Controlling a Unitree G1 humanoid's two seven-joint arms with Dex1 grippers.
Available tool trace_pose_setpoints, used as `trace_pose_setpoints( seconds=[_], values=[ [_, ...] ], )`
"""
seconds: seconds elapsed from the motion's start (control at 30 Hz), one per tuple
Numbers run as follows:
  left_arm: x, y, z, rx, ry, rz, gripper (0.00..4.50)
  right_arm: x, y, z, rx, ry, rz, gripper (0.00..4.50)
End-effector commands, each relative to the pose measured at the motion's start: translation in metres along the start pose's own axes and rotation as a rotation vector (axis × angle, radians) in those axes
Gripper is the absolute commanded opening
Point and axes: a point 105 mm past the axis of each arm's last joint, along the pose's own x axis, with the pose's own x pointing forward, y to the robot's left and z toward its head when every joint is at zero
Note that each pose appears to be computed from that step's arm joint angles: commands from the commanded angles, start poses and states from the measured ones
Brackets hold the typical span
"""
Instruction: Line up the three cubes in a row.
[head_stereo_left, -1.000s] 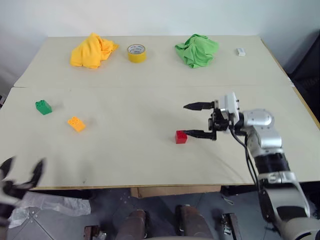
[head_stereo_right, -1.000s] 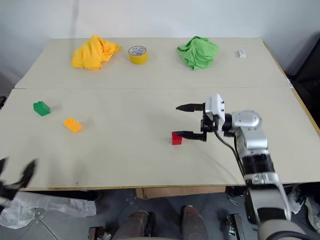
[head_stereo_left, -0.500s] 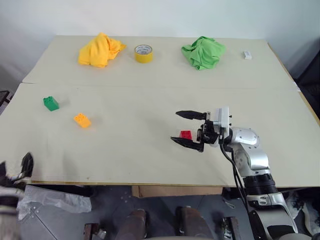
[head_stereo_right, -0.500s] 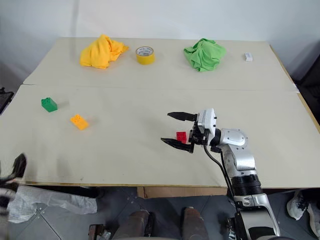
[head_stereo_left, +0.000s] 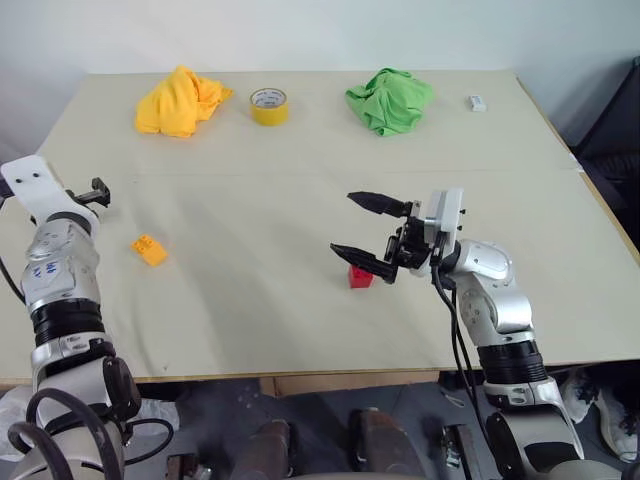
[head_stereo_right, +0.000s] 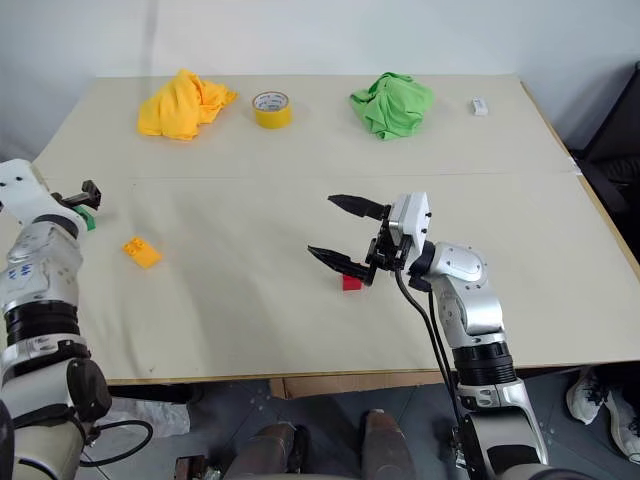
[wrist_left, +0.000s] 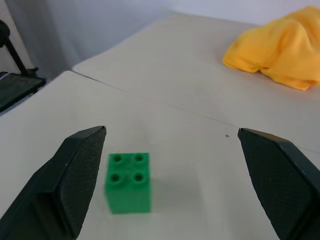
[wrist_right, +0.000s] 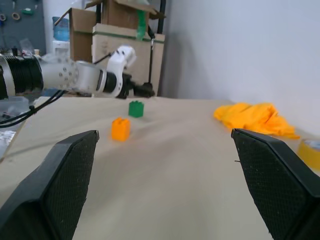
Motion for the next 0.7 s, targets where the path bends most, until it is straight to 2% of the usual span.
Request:
trace_pose_setpoints(
  seconds=[0.03,0.23,0.53,0.63,0.7],
  values=[
    [0.004,0.02,0.016,0.043,-0.042,0.1,4.5,0.002,0.003,0.013,-0.025,-0.036,0.004,4.47],
    [0.012,0.01,0.007,-0.024,0.035,0.05,4.5,0.001,0.004,0.014,-0.022,-0.032,-0.014,4.47],
    [0.016,0.008,-0.007,0.04,0.094,0.026,4.5,0.001,0.004,0.016,-0.023,-0.039,-0.049,4.47],
    [0.017,0.008,-0.006,0.041,0.089,0.03,3.9,0.0,0.004,0.015,-0.02,-0.035,-0.064,4.5],
    [0.017,0.008,-0.007,0.042,0.088,0.024,3.31,-0.001,0.004,0.014,-0.018,-0.033,-0.07,4.5]
  ],
)
